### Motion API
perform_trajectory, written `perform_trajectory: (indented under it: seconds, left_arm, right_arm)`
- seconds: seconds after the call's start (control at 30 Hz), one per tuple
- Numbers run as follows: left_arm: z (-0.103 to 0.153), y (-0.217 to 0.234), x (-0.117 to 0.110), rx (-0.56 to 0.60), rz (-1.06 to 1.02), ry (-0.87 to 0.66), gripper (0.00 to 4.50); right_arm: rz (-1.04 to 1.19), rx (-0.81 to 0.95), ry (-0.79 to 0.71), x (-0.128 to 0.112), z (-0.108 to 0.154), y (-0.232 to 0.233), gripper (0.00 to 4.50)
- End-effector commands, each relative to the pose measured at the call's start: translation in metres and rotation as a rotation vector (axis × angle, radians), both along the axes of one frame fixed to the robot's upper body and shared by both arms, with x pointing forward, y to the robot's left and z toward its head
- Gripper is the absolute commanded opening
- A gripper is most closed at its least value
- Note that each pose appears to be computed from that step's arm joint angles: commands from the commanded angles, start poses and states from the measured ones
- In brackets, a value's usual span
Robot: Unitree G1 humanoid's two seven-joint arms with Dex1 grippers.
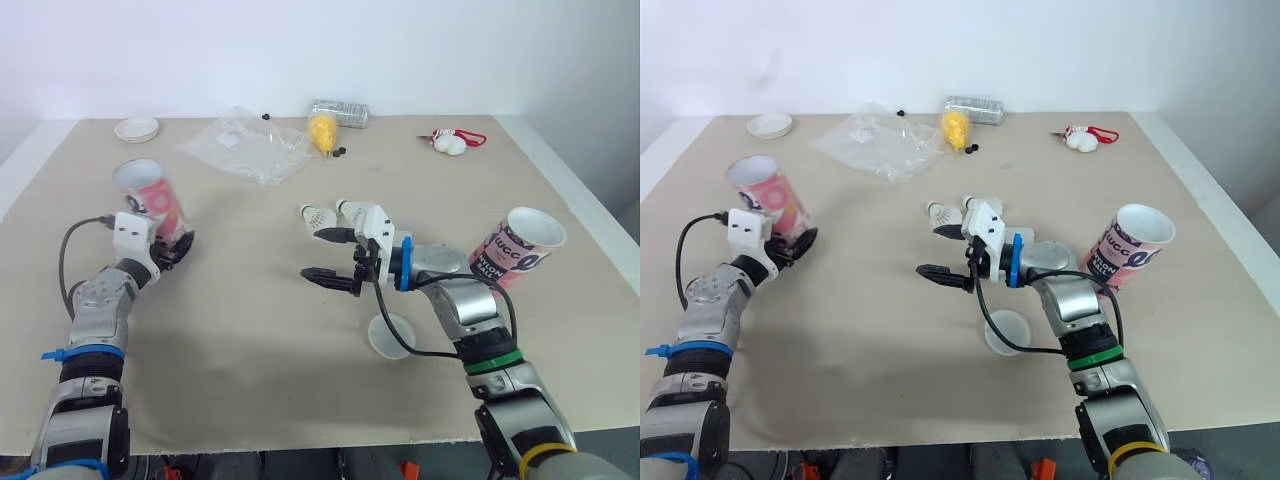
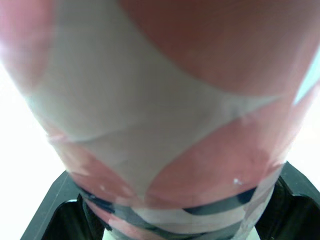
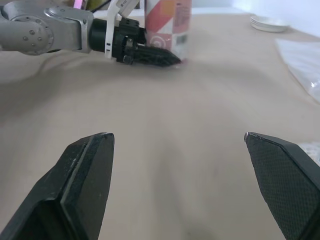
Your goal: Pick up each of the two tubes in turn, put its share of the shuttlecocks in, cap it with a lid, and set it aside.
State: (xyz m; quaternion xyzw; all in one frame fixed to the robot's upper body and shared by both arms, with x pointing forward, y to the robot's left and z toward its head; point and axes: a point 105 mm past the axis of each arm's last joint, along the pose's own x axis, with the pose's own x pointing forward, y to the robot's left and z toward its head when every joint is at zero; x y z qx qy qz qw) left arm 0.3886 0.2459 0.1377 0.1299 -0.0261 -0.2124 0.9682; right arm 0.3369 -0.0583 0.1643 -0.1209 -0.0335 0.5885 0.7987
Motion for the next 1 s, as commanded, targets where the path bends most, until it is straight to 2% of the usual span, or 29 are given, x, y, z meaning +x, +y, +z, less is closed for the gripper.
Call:
perform_trajectory:
  seconds: [0.03, 0.1, 0.23, 0.33, 0.53, 0.8, 1.0]
  left_arm:
    - [0.023, -0.041, -0.020, 0.209, -0.324, -0.031, 3.07]
    - [0.021, -0.050, -0.027, 0.254, -0.406, -0.002, 3.07]
    - [0.004, -0.076, -0.051, 0.440, -0.699, 0.120, 3.07]
    - [0.004, -0.091, -0.059, 0.523, -0.870, 0.224, 3.07]
    - [0.005, -0.105, -0.061, 0.648, -1.054, 0.351, 3.07]
    - [0.005, -0.120, -0.056, 0.729, -1.115, 0.382, 3.07]
    - [0.009, -0.128, -0.057, 0.700, -1.134, 0.368, 3.07]
  right_arm:
    - [-0.039, 0.049, -0.043, -0.009, 0.019, -0.019, 4.50]
    - [-0.053, 0.052, -0.040, -0.013, 0.019, -0.023, 4.50]
    - [-0.096, 0.060, -0.034, -0.022, 0.017, -0.032, 4.50]
    - [-0.139, 0.073, -0.028, -0.025, 0.015, -0.039, 4.50]
    - [-0.242, 0.071, -0.015, -0.022, 0.008, -0.049, 4.50]
    - [-0.478, 0.087, 0.052, -0.022, 0.001, -0.073, 4.50]
    - [-0.619, 0.124, 0.126, -0.022, 0.000, -0.082, 4.50]
